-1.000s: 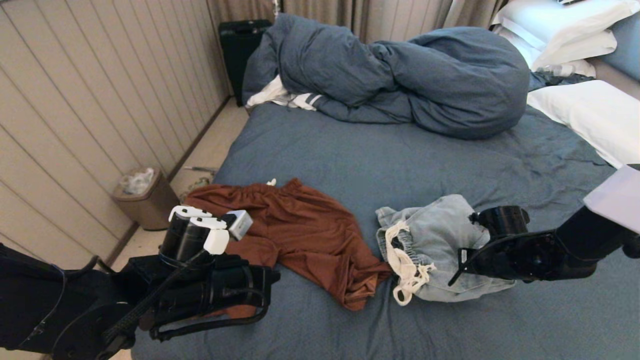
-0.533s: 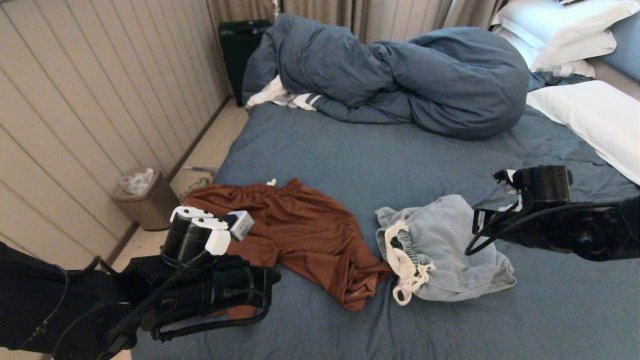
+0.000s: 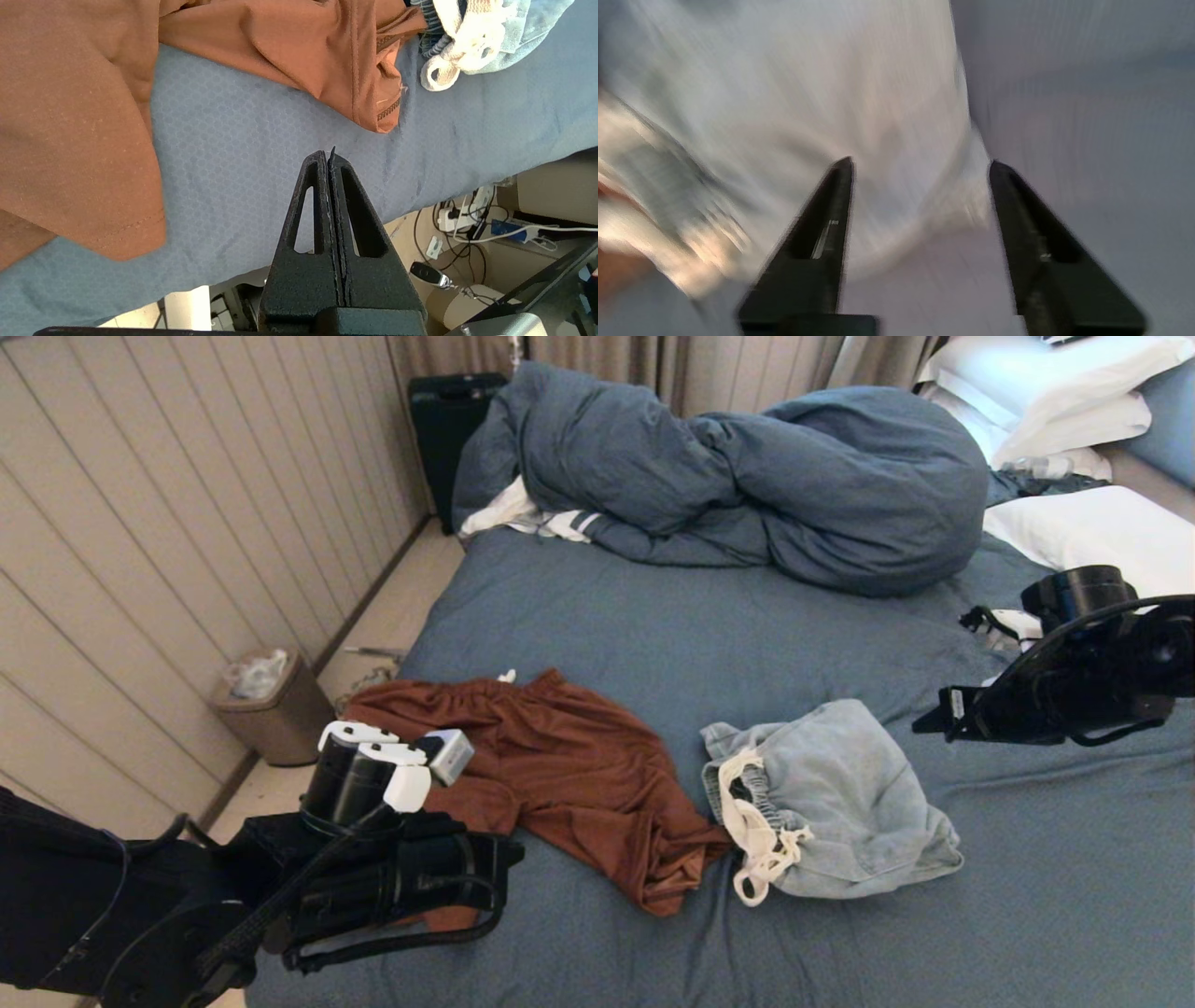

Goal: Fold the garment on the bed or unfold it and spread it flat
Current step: Fold the blue shorts

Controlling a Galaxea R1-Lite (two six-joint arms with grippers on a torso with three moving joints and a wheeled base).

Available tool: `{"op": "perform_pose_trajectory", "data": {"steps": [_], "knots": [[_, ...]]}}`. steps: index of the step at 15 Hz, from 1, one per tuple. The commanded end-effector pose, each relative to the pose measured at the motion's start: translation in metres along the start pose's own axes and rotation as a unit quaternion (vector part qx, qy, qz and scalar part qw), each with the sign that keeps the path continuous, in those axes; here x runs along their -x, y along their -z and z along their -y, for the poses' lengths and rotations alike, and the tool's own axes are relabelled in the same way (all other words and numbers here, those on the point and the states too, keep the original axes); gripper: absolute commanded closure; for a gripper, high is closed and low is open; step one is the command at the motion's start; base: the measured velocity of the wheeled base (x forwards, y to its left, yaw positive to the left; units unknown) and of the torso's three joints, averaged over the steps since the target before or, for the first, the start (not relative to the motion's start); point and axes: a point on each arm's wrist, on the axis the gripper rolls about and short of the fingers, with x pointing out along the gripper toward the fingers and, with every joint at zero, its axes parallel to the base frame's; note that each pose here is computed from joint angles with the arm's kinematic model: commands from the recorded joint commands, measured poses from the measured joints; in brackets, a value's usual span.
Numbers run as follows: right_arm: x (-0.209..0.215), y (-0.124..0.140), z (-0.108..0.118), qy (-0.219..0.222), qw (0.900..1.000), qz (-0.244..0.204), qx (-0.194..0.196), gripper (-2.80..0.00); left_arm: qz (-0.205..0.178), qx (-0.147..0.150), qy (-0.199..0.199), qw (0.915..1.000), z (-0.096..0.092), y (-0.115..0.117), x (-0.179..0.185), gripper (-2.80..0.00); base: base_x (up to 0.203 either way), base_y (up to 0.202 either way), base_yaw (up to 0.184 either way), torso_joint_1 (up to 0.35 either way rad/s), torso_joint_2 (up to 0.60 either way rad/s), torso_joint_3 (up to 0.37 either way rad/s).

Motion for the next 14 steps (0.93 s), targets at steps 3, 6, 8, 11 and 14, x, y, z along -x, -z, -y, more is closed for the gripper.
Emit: {"op": "perform_pose_trajectory", "data": {"steps": [3,6,8,11,14], "knots": [[-0.058,0.018,0.018,0.0,0.995,-0.102,0.024,-2.8,-0.001,-0.002,-0.001,1.0,0.0,0.001,-0.001,0.0,0.0,0.0,0.0,0.0,0.0,0.0],[-0.085,0.03,0.019,0.034,0.995,-0.093,0.032,-2.8,0.0,-0.001,-0.007,1.0,-0.001,0.001,-0.003,0.0,0.0,0.0,0.0,0.0,0.0,0.0],[-0.103,0.029,0.019,0.042,0.997,-0.052,0.034,-2.8,-0.001,0.0,-0.007,1.0,-0.001,0.001,-0.003,0.0,0.0,0.0,0.0,0.0,0.0,0.0],[-0.116,0.032,0.011,0.035,0.997,-0.056,0.041,-2.8,-0.005,0.0,-0.008,1.0,-0.001,0.002,-0.005,0.0,0.0,0.0,0.0,0.0,0.0,0.0],[-0.138,0.044,-0.008,0.018,0.995,-0.079,0.056,-2.8,-0.005,-0.001,-0.008,1.0,-0.002,0.003,-0.009,0.0,0.0,0.0,0.0,0.0,0.0,0.0]]}}
